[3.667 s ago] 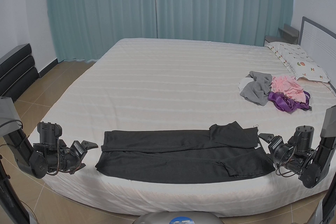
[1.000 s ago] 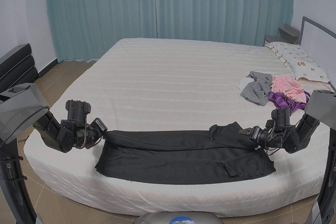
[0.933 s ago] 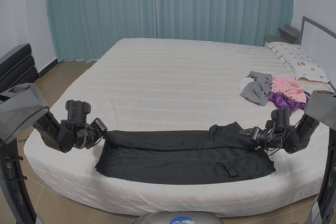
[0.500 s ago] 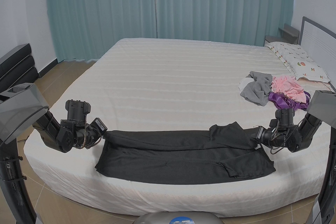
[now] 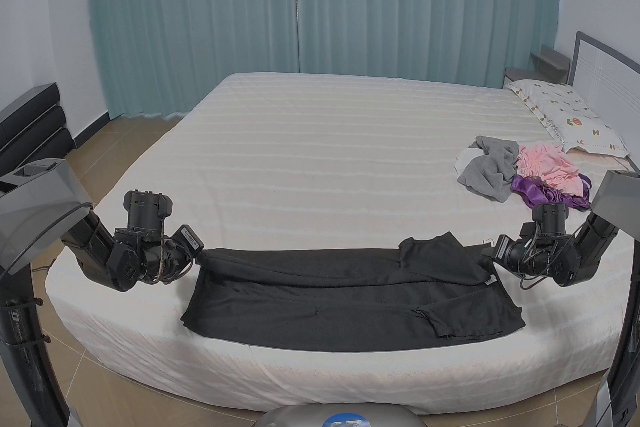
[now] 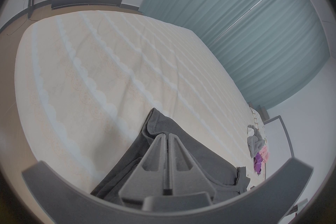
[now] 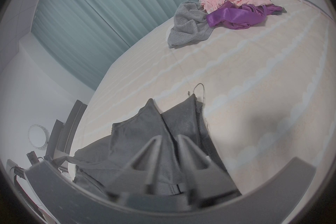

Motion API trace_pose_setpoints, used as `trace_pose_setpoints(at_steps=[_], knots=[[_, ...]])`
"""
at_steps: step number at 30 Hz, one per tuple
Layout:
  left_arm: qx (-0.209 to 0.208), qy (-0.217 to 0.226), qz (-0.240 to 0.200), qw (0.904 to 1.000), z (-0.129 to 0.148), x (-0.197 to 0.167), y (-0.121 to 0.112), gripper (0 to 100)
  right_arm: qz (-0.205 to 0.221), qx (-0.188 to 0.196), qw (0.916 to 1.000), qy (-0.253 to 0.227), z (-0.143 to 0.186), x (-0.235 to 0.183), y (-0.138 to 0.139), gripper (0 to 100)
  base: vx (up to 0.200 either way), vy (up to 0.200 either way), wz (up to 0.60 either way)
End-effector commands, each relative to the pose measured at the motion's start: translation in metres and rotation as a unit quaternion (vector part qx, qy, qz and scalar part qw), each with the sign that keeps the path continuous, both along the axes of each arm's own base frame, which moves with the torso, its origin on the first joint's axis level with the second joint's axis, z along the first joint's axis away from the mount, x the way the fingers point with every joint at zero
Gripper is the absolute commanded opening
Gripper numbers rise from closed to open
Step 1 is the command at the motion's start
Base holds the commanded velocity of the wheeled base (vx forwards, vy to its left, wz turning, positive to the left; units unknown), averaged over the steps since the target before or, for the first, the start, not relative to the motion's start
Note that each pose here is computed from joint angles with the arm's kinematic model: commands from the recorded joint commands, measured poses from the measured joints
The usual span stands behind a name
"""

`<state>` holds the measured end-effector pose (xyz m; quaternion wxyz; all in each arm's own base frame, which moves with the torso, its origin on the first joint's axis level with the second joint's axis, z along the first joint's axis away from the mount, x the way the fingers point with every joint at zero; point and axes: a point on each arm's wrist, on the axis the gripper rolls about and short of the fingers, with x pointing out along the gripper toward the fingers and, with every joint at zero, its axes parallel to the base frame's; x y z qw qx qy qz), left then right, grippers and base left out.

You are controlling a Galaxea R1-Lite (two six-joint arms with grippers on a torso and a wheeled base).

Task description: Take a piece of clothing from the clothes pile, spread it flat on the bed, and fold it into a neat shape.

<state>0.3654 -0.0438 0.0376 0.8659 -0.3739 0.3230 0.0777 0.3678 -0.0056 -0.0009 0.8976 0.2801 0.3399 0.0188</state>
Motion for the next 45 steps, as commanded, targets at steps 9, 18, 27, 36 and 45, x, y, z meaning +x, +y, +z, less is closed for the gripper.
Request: trace_pose_setpoints(at_steps=[9, 18, 27, 36, 45], knots=[[0.0, -0.001, 0.0, 1.0, 0.0, 0.0, 0.0, 0, 0.027, 0.008, 0.9996, -0.001, -0.011, 0.017, 0.013, 100, 0.0, 0.0, 0.0], [0.0, 0.002, 0.0, 1.0, -0.001, 0.0, 0.0, 0, 0.033, 0.004, 0.9993, 0.019, -0.021, 0.015, 0.016, 0, 0.0, 0.0, 0.0], [0.001, 0.001, 0.001, 1.0, 0.0, 0.0, 0.001, 0, 0.028, -0.017, 0.9994, -0.009, -0.005, 0.017, 0.003, 0, 0.0, 0.0, 0.0], [0.001, 0.0, 0.004, 1.0, 0.0, 0.0, 0.003, 0, 0.02, -0.016, 0.9995, -0.02, 0.0, 0.021, -0.003, 0, 0.0, 0.0, 0.0], [0.001, 0.001, 0.005, 1.0, 0.001, -0.001, 0.004, 0, 0.024, -0.015, 0.9995, -0.014, -0.007, 0.025, 0.002, 0, 0.0, 0.0, 0.0]])
